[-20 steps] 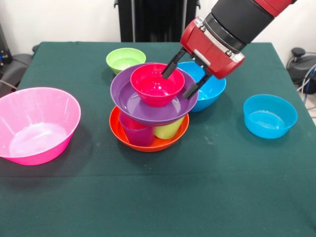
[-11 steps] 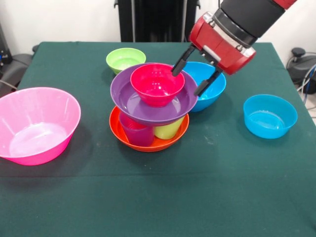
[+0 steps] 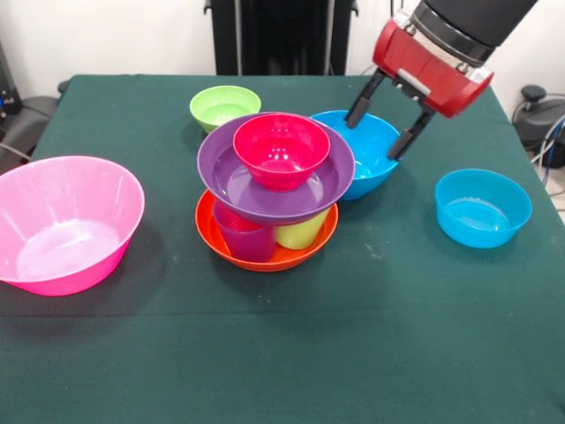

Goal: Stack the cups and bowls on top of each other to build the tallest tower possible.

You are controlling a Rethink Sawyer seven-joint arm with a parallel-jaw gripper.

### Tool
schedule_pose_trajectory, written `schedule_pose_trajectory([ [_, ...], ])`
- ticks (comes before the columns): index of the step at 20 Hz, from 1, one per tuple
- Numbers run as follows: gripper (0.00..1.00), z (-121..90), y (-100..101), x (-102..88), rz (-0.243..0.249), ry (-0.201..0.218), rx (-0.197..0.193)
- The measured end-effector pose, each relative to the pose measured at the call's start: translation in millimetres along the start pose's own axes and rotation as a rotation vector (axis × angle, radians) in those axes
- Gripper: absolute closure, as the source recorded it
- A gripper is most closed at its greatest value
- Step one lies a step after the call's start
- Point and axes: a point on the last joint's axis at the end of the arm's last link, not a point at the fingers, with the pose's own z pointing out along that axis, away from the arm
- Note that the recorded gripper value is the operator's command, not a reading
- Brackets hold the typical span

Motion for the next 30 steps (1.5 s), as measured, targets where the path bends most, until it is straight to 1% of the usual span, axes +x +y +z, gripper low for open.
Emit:
schedule_pose_trajectory([
  [4, 0.00, -9.5, 12.2, 9.6, -0.002, 0.008, -0.023],
  [8, 0.00, -17.1, 22.9, 19.8, -0.011, 0.009, -0.037],
  [11, 0.00, -23.0, 37.2, 34.5, -0.016, 0.021, -0.054],
  [14, 0.00, -21.6, 50.3, 49.6, -0.014, 0.046, -0.066],
  [15, 0.00, -21.1, 51.6, 51.3, -0.014, 0.049, -0.067],
  [18, 0.00, -13.6, 61.0, 66.6, -0.019, 0.070, -0.065],
  [19, 0.00, -8.4, 65.5, 75.7, -0.024, 0.079, -0.060],
  [22, 0.00, -0.7, 70.2, 88.1, -0.028, 0.088, -0.048],
  [25, 0.00, 15.4, 72.7, 107.7, -0.031, 0.086, -0.009],
  [26, 0.00, 18.3, 72.4, 110.6, -0.031, 0.085, -0.001],
  [27, 0.00, 25.2, 71.6, 118.1, -0.028, 0.078, 0.020],
  [29, 0.00, 29.7, 70.6, 123.2, -0.026, 0.072, 0.036],
  [30, 0.00, 34.9, 69.2, 129.3, -0.023, 0.064, 0.055],
])
